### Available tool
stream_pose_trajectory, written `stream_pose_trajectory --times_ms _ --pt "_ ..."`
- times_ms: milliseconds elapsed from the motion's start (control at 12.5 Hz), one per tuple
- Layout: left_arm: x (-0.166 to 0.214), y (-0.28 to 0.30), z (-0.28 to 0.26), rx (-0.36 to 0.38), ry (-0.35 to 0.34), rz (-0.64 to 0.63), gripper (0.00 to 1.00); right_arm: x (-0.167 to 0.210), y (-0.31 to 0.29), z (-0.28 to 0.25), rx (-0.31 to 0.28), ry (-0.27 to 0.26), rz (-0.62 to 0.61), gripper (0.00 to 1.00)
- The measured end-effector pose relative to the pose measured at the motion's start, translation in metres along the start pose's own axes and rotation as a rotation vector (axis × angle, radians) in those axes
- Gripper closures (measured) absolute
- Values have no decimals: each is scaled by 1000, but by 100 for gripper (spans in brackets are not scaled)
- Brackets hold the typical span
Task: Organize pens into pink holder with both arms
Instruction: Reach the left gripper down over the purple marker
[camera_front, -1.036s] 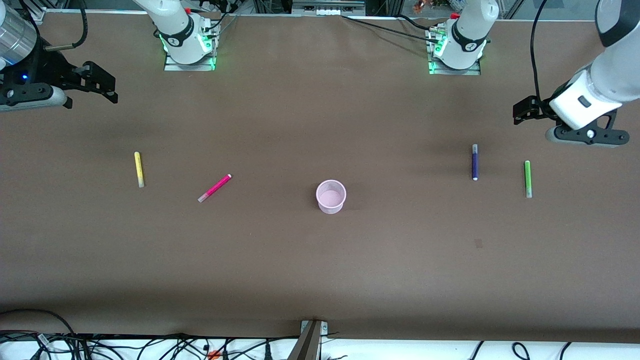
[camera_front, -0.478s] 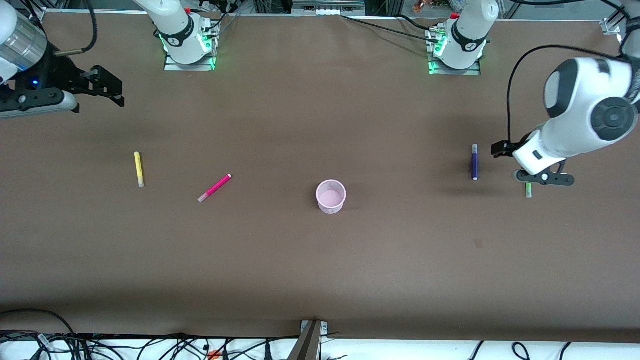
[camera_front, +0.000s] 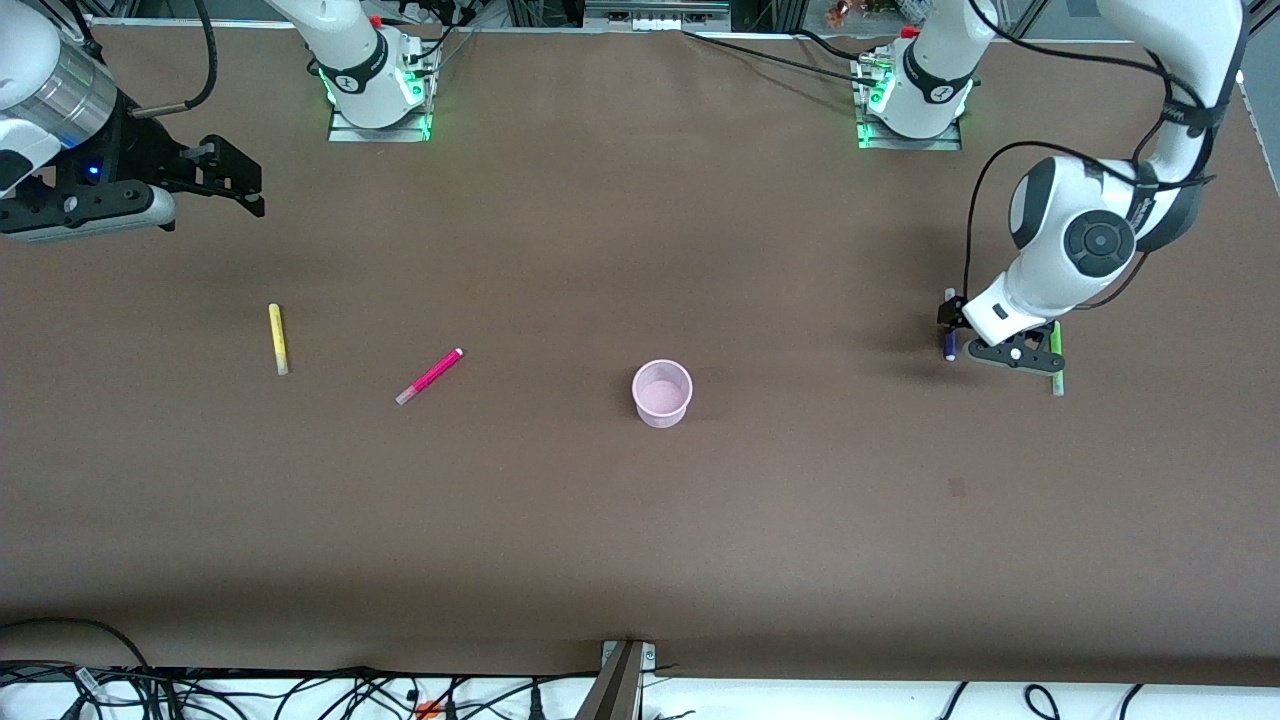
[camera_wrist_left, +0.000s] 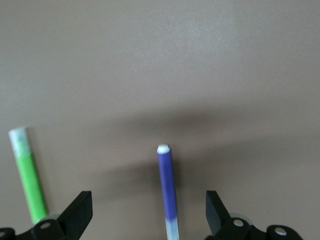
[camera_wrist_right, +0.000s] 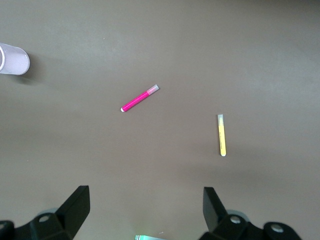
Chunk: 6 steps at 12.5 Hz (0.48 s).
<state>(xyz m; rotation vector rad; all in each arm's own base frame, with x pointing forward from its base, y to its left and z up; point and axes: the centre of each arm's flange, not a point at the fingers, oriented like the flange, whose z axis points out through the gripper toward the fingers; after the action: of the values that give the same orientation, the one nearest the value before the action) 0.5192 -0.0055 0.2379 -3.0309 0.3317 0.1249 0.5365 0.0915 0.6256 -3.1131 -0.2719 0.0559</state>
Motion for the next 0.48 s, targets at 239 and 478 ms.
stream_pose_trajectory --times_ms 239,478 --pt "2 6 41 -19 23 10 0 1 1 -1 -3 10 1 0" --pt "-4 8 65 -32 20 8 0 3 4 -3 -6 28 7 0"
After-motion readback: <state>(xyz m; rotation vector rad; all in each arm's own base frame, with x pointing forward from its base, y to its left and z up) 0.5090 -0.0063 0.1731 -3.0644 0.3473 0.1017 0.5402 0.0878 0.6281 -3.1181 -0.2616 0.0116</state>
